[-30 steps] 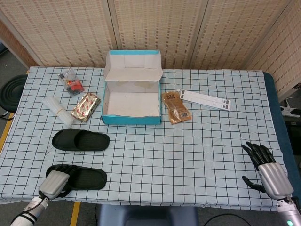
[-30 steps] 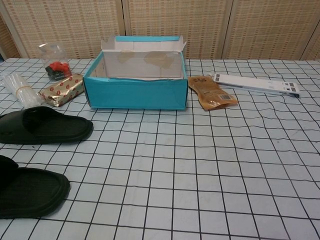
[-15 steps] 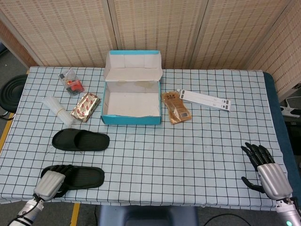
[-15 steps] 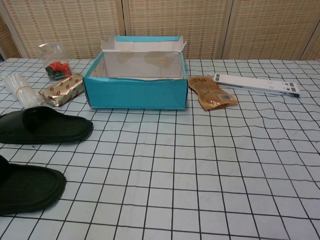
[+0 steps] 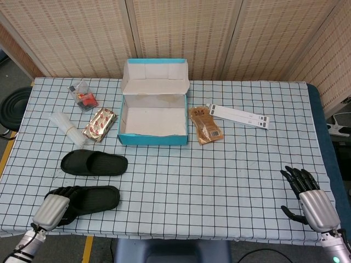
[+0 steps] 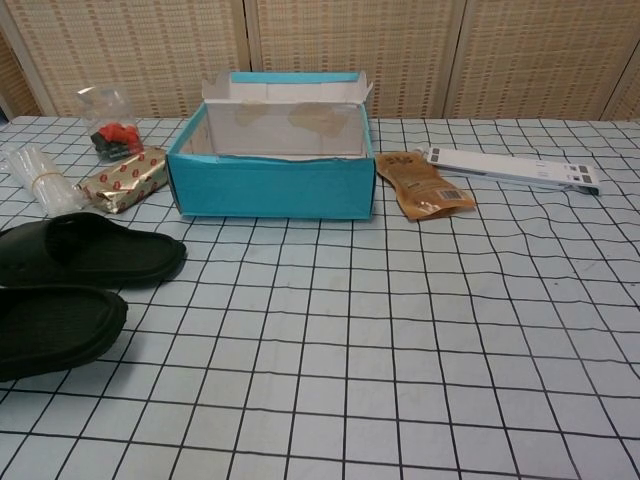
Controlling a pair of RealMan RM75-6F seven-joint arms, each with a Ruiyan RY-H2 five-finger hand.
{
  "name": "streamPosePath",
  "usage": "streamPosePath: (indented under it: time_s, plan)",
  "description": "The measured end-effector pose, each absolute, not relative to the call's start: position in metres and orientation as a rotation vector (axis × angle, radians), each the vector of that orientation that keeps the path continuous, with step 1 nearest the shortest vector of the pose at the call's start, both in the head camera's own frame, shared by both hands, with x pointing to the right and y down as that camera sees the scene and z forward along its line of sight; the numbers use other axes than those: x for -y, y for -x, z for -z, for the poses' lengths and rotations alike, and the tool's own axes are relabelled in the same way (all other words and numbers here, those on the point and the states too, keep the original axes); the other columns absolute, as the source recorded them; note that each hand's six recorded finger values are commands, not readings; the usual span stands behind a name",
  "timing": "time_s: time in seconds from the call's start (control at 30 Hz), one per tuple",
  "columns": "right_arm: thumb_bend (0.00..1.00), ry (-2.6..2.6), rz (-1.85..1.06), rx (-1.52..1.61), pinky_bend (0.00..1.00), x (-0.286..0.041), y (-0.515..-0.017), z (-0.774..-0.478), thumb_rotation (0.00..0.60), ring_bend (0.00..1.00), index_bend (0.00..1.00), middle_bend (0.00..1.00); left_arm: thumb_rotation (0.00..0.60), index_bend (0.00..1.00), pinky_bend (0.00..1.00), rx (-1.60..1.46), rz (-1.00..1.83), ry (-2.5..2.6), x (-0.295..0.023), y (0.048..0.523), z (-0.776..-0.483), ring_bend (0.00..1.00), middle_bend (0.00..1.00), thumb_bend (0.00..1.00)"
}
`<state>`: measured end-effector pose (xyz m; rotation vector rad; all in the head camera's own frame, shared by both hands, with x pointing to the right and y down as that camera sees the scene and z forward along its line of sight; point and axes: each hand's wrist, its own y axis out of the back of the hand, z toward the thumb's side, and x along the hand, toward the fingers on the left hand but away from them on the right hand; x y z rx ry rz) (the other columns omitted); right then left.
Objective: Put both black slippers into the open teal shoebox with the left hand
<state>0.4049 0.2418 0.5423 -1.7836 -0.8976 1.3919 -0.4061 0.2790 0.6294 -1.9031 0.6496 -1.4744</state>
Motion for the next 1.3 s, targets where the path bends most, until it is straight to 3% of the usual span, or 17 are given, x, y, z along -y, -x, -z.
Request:
streamPosePath:
  time_s: [0.37, 0.73, 1.3]
  plan:
    - [0.15, 1.791, -1.401, 0.880, 0.00, -0.242, -0.402, -0.548, 0.600, 0.00, 0.00, 0.00, 0.600, 0.55, 0.68, -0.876, 1.282, 1.946, -0.218, 0.376, -0.603, 0.61, 0.67, 0.44]
    - [0.15, 1.778, -1.439, 0.878, 0.00, -0.238, -0.405, -0.556, 0.600, 0.00, 0.00, 0.00, 0.600, 0.56, 0.68, -0.864, 1.194, 1.985, -0.127, 0.316, -0.627, 0.61, 0.67, 0.44]
    - [0.15, 1.730, -1.544, 0.879, 0.00, -0.228, -0.419, -0.575, 0.600, 0.00, 0.00, 0.00, 0.600, 0.56, 0.68, -0.791, 1.161, 1.980, -0.011, 0.221, -0.672, 0.62, 0.67, 0.46]
